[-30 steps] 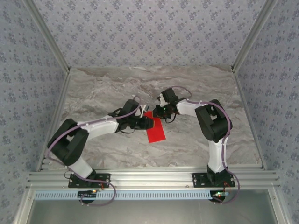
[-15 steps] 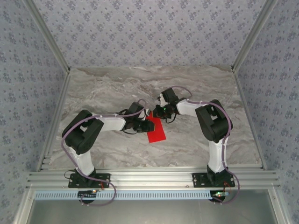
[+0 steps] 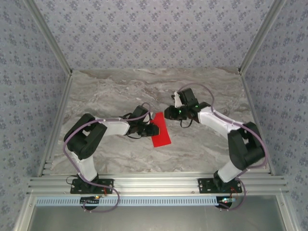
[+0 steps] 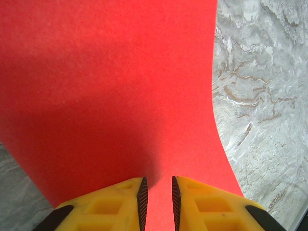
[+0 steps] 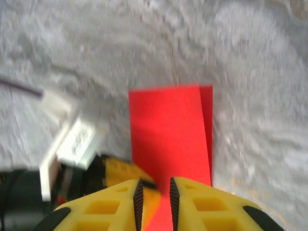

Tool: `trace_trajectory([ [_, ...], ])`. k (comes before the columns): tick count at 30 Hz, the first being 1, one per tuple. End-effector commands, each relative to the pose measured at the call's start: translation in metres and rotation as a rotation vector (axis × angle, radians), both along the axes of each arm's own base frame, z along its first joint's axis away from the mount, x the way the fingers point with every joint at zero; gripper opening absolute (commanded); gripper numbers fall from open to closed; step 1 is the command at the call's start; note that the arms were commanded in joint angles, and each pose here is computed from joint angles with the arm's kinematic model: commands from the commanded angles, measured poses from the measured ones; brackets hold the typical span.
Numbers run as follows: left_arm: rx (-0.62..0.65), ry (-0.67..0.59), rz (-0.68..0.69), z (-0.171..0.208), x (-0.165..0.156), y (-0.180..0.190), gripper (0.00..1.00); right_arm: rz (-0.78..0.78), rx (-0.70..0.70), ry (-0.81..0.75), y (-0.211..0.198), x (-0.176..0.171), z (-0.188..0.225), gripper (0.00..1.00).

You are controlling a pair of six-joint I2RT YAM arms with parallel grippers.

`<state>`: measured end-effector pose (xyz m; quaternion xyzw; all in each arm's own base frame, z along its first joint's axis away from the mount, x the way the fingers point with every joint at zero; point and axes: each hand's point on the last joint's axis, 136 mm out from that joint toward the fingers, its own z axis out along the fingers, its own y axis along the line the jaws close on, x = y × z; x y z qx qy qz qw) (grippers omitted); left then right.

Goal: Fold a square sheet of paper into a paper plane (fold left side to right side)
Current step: Hold the square sheet of paper at the center of the table.

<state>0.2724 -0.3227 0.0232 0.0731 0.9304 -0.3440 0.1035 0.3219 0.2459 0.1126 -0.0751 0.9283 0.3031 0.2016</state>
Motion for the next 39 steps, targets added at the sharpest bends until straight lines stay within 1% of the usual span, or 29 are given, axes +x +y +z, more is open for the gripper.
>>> trace_trajectory([
  [1, 0.08, 0.047, 0.009, -0.017, -0.013, 0.011, 0.23, 0.045, -0.036, 0.149, -0.002, -0.049, -0.043, 0.17],
  [3, 0.083, 0.048, 0.01, -0.018, -0.012, 0.012, 0.23, 0.07, -0.032, 0.19, 0.004, -0.065, -0.055, 0.12],
  [5, 0.083, 0.044, 0.009, -0.017, -0.012, 0.011, 0.23, 0.09, -0.038, 0.21, 0.01, -0.075, -0.066, 0.12],
  [9, 0.083, 0.038, 0.005, -0.013, -0.01, 0.01, 0.23, 0.08, -0.084, 0.242, 0.01, -0.081, -0.086, 0.11],
  [12, 0.078, 0.029, 0.002, -0.009, -0.007, 0.008, 0.23, 0.072, -0.135, 0.275, 0.006, -0.084, -0.1, 0.11],
  [17, 0.067, 0.001, -0.011, 0.004, 0.0, 0.001, 0.24, 0.058, -0.259, 0.335, -0.014, -0.095, -0.121, 0.11],
  [20, 0.058, -0.007, -0.015, 0.008, 0.003, -0.002, 0.24, 0.057, -0.301, 0.356, -0.023, -0.101, -0.128, 0.1],
  [25, 0.07, -0.012, -0.012, 0.005, 0.009, -0.003, 0.25, 0.062, -0.326, 0.361, -0.028, -0.105, -0.13, 0.08],
  [34, 0.133, -0.036, 0.025, -0.015, 0.031, 0.01, 0.21, 0.077, -0.376, 0.365, -0.037, -0.108, -0.132, 0.05],
  [39, 0.138, -0.049, 0.063, -0.016, 0.047, 0.019, 0.21, 0.082, -0.405, 0.372, -0.043, -0.112, -0.134, 0.04],
])
